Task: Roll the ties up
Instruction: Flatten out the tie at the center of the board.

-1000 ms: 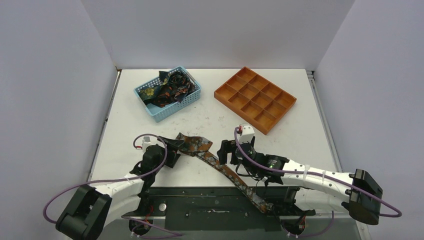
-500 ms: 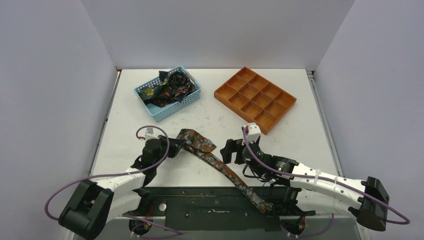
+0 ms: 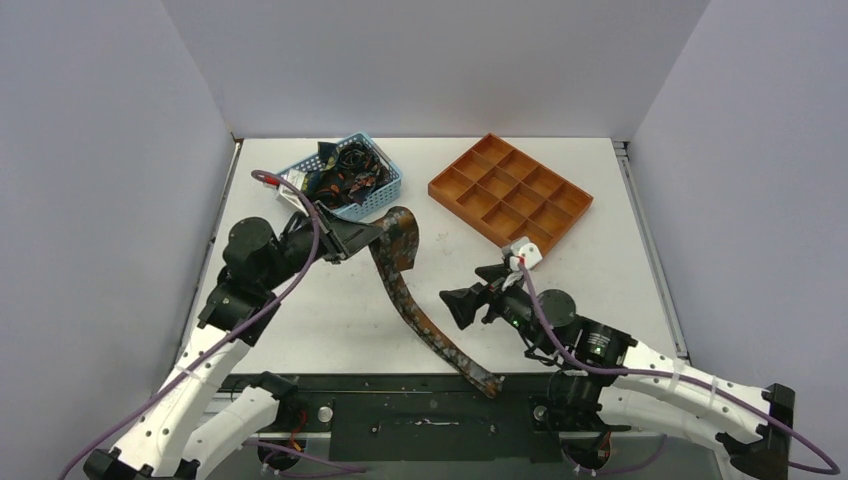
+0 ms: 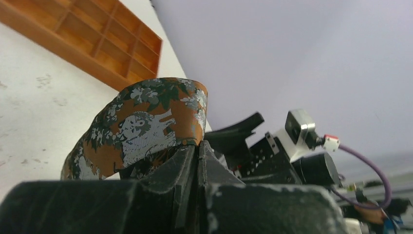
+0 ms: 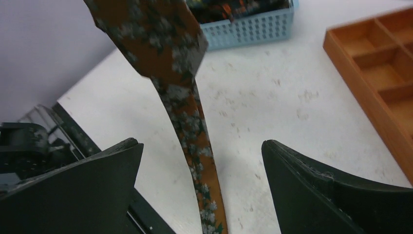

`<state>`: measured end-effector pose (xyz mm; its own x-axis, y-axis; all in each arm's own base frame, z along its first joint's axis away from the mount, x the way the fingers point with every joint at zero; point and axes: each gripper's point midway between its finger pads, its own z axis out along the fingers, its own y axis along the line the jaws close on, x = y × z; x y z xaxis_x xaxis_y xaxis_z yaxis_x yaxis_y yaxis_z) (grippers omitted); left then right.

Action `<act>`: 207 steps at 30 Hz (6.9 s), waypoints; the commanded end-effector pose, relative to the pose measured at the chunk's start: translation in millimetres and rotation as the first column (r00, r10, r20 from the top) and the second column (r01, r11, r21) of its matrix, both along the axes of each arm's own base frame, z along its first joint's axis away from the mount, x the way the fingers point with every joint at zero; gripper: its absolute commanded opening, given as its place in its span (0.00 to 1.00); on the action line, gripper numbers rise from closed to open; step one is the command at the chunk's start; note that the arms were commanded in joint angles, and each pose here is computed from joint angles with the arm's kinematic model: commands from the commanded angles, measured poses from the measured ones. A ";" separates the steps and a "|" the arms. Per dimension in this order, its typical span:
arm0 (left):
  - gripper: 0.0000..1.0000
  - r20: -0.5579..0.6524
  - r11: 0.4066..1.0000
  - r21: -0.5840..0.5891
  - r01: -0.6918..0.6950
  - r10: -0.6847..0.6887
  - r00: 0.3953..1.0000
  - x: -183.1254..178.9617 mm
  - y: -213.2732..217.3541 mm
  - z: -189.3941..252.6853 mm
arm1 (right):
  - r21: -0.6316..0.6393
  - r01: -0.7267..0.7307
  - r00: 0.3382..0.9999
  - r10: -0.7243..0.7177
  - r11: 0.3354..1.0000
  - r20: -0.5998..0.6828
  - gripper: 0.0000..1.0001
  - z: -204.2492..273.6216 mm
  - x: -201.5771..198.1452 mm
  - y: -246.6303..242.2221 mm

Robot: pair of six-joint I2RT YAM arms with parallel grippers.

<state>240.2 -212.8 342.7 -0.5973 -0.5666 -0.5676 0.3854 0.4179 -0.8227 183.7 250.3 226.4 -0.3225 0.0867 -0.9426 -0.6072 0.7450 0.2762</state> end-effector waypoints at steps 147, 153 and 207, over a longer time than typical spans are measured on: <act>0.97 -0.266 0.928 0.357 0.103 -0.004 0.964 106.4 -103.7 -192.0 | 0.045 0.750 0.624 -0.684 0.660 -0.376 0.05 -140.9 71.9 -186.9; 0.89 -0.374 0.854 0.454 0.255 -0.078 0.924 130.9 -116.9 -227.9 | 0.057 0.717 0.668 -0.662 0.695 -0.340 0.05 -136.4 70.0 -183.6; 0.00 0.021 0.913 0.214 -0.347 0.351 0.936 44.3 5.2 -233.2 | 0.223 0.514 0.857 -0.484 0.828 -0.179 0.05 -83.6 106.1 -126.5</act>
<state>262.7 -235.6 53.0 -0.7112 -0.3803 -0.5913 0.1648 0.7274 -0.6661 262.5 101.9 82.7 -0.4319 0.4872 -0.7590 0.0476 0.8527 0.5202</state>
